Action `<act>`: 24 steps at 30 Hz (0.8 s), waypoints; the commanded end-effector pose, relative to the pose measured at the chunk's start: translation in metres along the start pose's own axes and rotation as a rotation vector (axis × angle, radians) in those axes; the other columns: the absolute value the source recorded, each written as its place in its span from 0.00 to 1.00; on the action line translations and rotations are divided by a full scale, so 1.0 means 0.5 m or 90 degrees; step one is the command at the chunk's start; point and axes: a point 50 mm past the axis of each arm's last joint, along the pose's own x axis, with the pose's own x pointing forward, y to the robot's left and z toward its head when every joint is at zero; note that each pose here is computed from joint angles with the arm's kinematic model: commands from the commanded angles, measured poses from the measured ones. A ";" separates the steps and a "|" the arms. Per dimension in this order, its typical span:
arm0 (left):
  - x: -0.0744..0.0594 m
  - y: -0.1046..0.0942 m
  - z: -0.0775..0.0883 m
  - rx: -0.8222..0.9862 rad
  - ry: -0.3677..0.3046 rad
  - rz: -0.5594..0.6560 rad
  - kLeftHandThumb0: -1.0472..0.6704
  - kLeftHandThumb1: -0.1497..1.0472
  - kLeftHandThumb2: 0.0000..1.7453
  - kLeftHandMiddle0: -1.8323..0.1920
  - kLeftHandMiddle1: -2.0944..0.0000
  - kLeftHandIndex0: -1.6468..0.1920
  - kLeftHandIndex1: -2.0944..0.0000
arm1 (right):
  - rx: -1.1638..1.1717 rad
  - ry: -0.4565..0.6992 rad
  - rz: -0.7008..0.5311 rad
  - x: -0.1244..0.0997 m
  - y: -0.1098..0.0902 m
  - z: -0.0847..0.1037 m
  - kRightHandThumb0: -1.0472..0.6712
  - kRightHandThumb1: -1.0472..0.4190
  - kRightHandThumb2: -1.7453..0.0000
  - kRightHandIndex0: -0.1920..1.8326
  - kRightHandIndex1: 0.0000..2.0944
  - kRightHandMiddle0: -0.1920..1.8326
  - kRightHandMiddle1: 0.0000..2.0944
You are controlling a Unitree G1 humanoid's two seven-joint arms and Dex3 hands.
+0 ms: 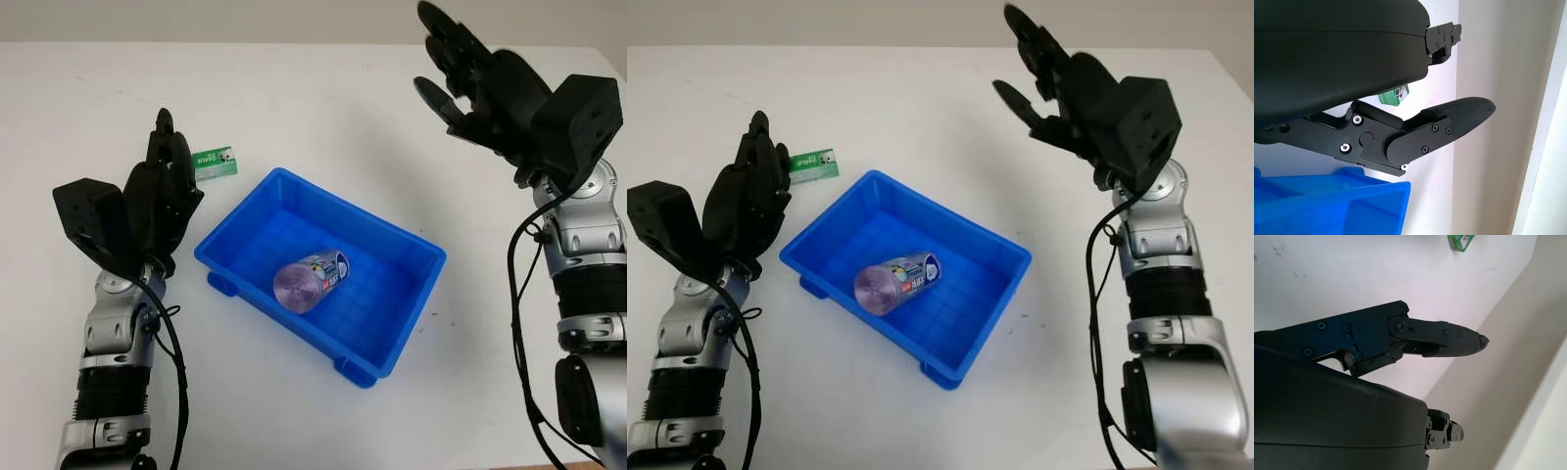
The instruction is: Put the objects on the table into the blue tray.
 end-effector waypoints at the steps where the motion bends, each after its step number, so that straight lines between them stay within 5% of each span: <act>1: -0.002 0.004 0.004 0.007 -0.001 0.002 0.22 1.00 0.46 1.00 1.00 1.00 1.00 | 0.029 0.037 -0.013 -0.016 0.008 -0.037 0.23 0.00 0.65 0.00 0.00 0.01 0.01; 10: -0.003 0.011 0.016 0.022 -0.015 0.007 0.22 1.00 0.44 1.00 1.00 1.00 1.00 | 0.130 0.035 -0.065 -0.047 0.050 -0.082 0.22 0.00 0.62 0.00 0.00 0.00 0.00; 13: -0.012 0.007 0.052 0.057 -0.060 -0.002 0.21 1.00 0.38 1.00 1.00 1.00 1.00 | 0.154 0.037 -0.081 -0.048 0.054 -0.084 0.21 0.00 0.63 0.00 0.00 0.00 0.00; 19: -0.036 0.004 0.196 0.213 -0.221 -0.043 0.21 1.00 0.24 0.99 0.99 0.97 0.99 | 0.175 0.021 -0.085 -0.052 0.049 -0.084 0.24 0.00 0.63 0.00 0.01 0.00 0.01; 24: -0.031 0.021 0.328 0.427 -0.253 -0.044 0.26 0.93 0.04 0.93 0.96 0.92 0.96 | 0.179 0.014 -0.088 -0.050 0.050 -0.077 0.24 0.00 0.63 0.00 0.01 0.01 0.02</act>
